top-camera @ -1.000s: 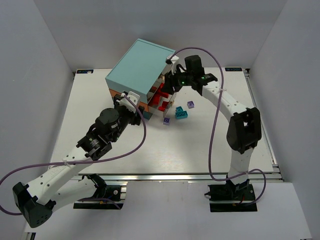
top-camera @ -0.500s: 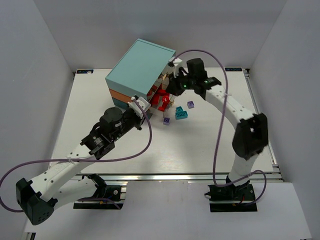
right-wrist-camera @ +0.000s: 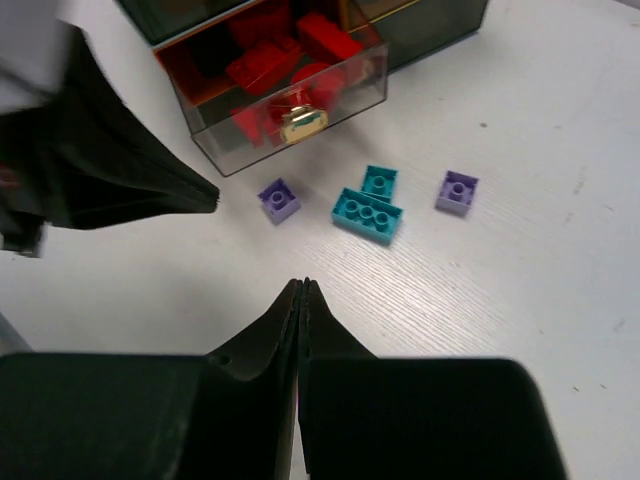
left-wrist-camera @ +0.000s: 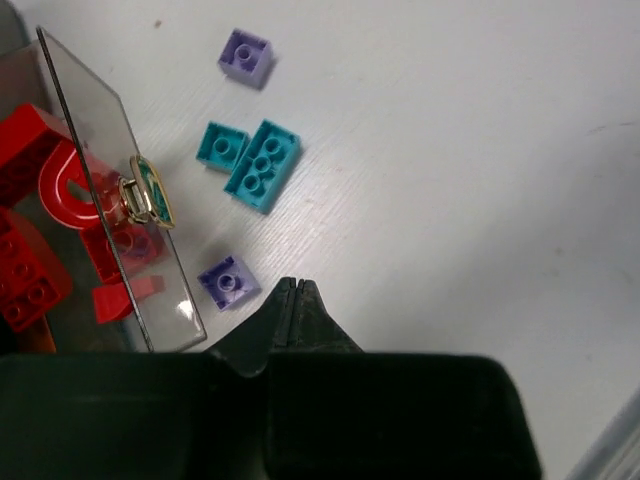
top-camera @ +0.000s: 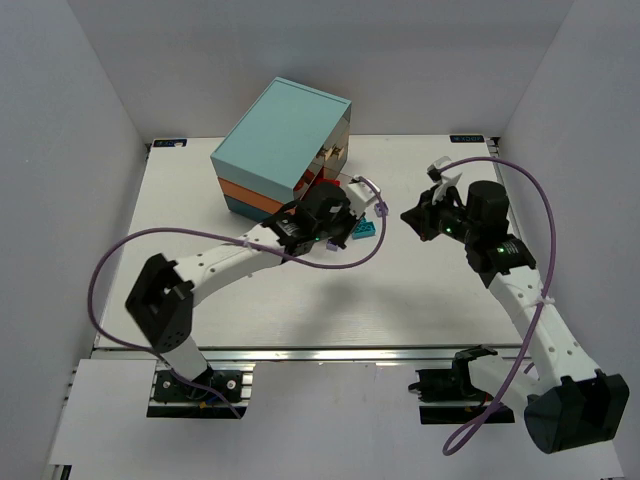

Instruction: Sort the legos into containers by color

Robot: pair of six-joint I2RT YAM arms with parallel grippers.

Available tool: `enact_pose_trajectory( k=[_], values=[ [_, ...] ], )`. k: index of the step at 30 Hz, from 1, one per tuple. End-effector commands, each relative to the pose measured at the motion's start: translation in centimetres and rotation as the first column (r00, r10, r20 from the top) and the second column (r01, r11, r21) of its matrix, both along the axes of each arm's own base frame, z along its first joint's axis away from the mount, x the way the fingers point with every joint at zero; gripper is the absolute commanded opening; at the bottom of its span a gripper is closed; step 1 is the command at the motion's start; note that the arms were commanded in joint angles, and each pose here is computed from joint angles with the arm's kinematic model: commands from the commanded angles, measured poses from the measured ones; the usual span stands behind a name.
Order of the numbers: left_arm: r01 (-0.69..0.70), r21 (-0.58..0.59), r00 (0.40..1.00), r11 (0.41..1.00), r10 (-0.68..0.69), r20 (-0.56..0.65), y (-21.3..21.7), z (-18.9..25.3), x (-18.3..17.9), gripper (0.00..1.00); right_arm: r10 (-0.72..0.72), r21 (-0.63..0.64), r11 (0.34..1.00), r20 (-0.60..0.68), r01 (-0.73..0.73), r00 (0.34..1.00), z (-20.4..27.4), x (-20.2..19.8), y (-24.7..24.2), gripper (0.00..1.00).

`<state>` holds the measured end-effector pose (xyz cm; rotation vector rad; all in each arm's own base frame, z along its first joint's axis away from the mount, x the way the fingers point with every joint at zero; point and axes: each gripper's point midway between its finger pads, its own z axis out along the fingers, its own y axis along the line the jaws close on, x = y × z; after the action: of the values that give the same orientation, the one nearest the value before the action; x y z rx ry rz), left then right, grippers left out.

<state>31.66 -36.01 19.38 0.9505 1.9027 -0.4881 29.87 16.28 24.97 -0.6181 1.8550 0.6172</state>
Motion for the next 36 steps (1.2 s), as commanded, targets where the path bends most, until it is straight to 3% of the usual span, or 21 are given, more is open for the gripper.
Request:
enact_pose_trajectory(
  k=[1, 2, 6, 12, 18, 22, 26, 29, 36],
  values=[
    [-0.195, 0.096, 0.981, 0.976, 0.192, 0.043, 0.9, -0.3, 2.4, 0.0, -0.041, 0.054, 0.998, 0.119, 0.035, 0.992, 3.4, -0.1, -1.2, 0.0],
    [-0.264, 0.127, 0.964, 0.956, 0.256, 0.075, 1.7, -0.6, 3.5, 0.0, -0.051, 0.05, 0.998, 0.126, 0.045, 0.991, 3.6, -0.1, -1.6, 0.0],
    [-0.331, 0.264, 0.944, 0.906, 0.313, 0.106, 0.7, -3.7, 5.5, 0.0, -0.06, 0.049, 0.997, 0.146, 0.054, 0.987, 3.9, -0.4, -2.2, 0.0],
    [-0.455, 0.304, 0.886, 0.837, 0.391, 0.248, -0.1, -2.2, 8.3, 0.01, -0.071, 0.033, 0.997, 0.175, 0.066, 0.982, 3.9, -0.3, -2.7, 0.0],
    [-0.518, 0.341, 0.847, 0.784, 0.418, 0.328, 0.2, -2.2, 9.4, 0.12, -0.072, 0.025, 0.997, 0.177, 0.069, 0.982, 3.6, -0.3, -2.9, 0.0],
    [-0.544, 0.355, 0.833, 0.76, 0.44, 0.335, 1.5, -2.4, 10.1, 0.28, -0.065, 0.022, 0.998, 0.17, 0.062, 0.983, 3.3, -0.2, -2.9, 0.0],
    [-0.576, 0.383, 0.812, 0.722, 0.455, 0.365, 3.3, -2.7, 10.7, 0.52, -0.06, 0.024, 0.998, 0.158, 0.057, 0.986, 3.0, -0.1, -2.8, 0.0],
    [-0.594, 0.398, 0.801, 0.699, 0.466, 0.377, 4.1, -2.9, 11.0, 0.61, -0.06, 0.022, 0.998, 0.151, 0.057, 0.987, 2.8, 0.0, -2.9, 0.0],
    [-0.615, 0.416, 0.786, 0.67, 0.486, 0.382, 5.9, -3.0, 11.8, 0.68, -0.068, 0.026, 0.998, 0.134, 0.065, 0.989, 2.4, 0.2, -3.2, 0.0]
  ],
)
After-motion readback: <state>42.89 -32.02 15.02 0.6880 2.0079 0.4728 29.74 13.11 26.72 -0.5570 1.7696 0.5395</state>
